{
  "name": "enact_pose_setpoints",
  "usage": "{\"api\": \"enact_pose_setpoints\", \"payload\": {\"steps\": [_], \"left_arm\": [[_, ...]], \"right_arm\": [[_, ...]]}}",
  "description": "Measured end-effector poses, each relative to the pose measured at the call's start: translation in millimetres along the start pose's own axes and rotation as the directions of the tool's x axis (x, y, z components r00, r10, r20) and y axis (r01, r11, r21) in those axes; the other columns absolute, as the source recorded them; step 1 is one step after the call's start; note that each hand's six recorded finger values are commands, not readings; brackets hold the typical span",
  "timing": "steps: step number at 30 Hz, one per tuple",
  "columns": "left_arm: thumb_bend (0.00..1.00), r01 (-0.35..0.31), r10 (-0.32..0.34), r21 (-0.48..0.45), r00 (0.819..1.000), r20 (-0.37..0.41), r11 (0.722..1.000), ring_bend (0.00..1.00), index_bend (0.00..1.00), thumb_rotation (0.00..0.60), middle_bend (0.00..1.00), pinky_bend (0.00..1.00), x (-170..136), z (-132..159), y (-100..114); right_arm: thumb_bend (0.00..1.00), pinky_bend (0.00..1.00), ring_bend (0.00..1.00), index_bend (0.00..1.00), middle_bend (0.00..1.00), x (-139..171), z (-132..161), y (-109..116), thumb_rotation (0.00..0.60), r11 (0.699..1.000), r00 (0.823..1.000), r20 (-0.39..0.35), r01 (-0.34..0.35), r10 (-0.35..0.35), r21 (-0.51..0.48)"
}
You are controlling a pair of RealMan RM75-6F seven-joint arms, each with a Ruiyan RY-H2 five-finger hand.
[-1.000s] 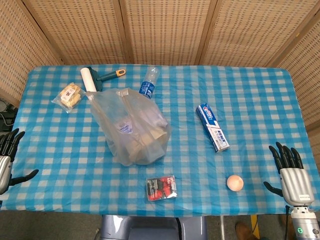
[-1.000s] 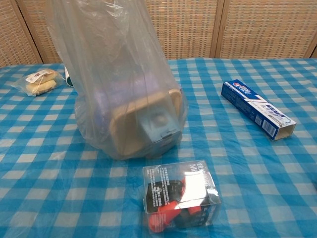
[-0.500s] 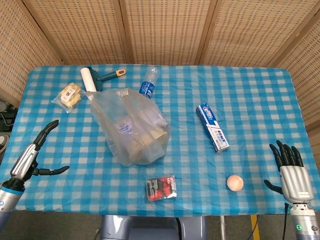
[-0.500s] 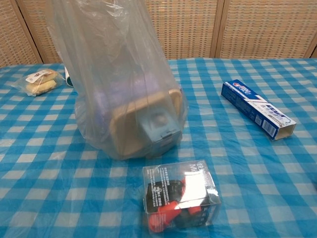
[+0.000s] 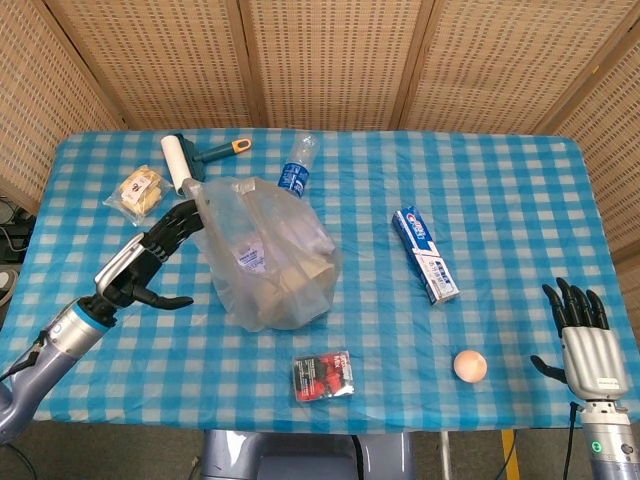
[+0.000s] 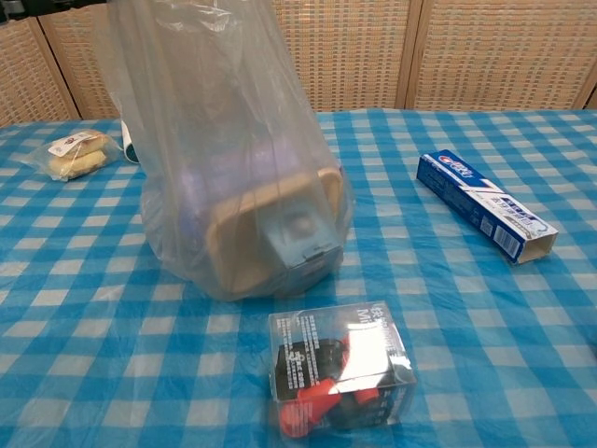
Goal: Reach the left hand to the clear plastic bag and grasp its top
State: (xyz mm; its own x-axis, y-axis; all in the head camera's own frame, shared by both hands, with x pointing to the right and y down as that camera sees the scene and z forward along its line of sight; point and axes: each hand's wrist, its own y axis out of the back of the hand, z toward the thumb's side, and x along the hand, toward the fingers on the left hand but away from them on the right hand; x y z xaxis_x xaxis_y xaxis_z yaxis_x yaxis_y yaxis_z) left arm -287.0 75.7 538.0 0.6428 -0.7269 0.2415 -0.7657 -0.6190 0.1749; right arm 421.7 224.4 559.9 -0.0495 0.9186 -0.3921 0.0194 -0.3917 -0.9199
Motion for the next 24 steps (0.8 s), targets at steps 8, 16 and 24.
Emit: {"api": "enact_pose_setpoints", "payload": {"steps": [8,16,24], "left_arm": [[0.0,0.006,-0.01,-0.085,0.999,-0.047,0.996,0.0,0.0,0.6,0.0,0.0,26,-1,-4],[0.0,-0.006,-0.006,-0.14,0.997,-0.081,0.99,0.0,0.0,0.6,0.0,0.0,27,-11,-3],[0.0,-0.024,0.01,-0.204,0.998,-0.068,0.979,0.0,0.0,0.6,0.0,0.0,16,-18,12]], "right_arm": [[0.0,0.0,0.0,0.0,0.0,-2,-4,0,0.6,1.0,1.0,0.014,0.0,0.0,-0.001],[0.0,0.0,0.0,0.0,0.0,-2,-7,1,0.6,1.0,1.0,0.022,0.003,-0.003,-0.004],[0.0,0.0,0.0,0.0,0.0,-2,-5,-1,0.6,1.0,1.0,0.017,-0.003,0.003,0.003]]}}
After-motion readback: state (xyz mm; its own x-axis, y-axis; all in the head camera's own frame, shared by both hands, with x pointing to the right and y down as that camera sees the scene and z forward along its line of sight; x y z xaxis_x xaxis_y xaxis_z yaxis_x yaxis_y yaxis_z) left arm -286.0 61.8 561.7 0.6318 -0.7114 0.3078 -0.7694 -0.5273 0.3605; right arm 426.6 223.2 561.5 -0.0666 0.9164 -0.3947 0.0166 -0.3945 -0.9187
